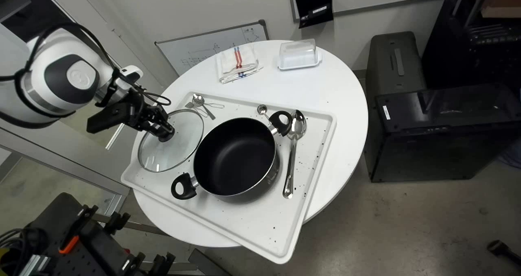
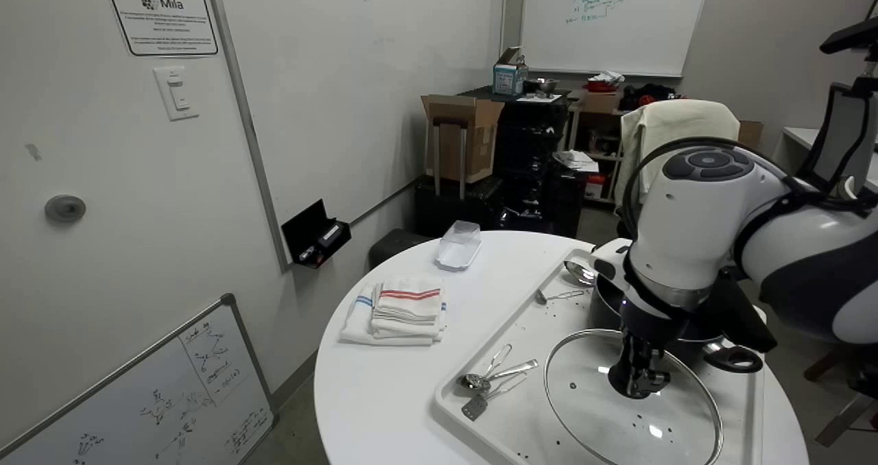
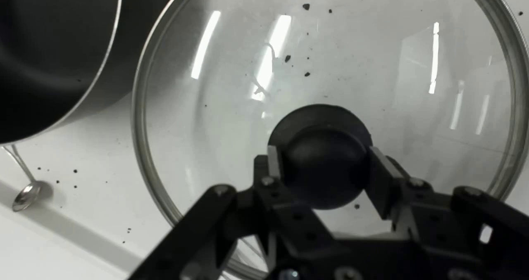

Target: Take the lid off the pot

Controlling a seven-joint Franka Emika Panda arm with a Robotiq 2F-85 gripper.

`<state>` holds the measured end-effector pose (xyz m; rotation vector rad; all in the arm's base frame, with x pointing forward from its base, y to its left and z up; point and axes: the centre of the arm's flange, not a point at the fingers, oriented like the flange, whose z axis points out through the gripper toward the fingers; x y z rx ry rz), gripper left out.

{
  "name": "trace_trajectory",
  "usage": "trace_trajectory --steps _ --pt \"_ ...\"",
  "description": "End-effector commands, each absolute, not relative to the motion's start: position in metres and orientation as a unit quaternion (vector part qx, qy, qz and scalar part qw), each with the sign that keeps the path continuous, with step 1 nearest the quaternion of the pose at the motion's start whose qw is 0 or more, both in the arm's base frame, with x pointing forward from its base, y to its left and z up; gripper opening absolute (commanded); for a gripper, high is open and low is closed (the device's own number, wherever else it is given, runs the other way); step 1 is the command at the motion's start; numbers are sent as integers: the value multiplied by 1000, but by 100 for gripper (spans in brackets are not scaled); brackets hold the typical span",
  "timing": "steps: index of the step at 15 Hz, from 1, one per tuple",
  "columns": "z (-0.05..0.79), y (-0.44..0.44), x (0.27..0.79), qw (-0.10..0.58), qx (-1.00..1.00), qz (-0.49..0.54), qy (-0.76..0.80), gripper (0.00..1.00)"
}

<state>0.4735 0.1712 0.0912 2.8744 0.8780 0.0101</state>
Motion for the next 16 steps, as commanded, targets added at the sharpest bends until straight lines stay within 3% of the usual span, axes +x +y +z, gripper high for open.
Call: trace_trajectory --steps 1,16 --pt "66 169 476 75 954 18 289 25" --pt "22 164 465 92 952 14 293 25"
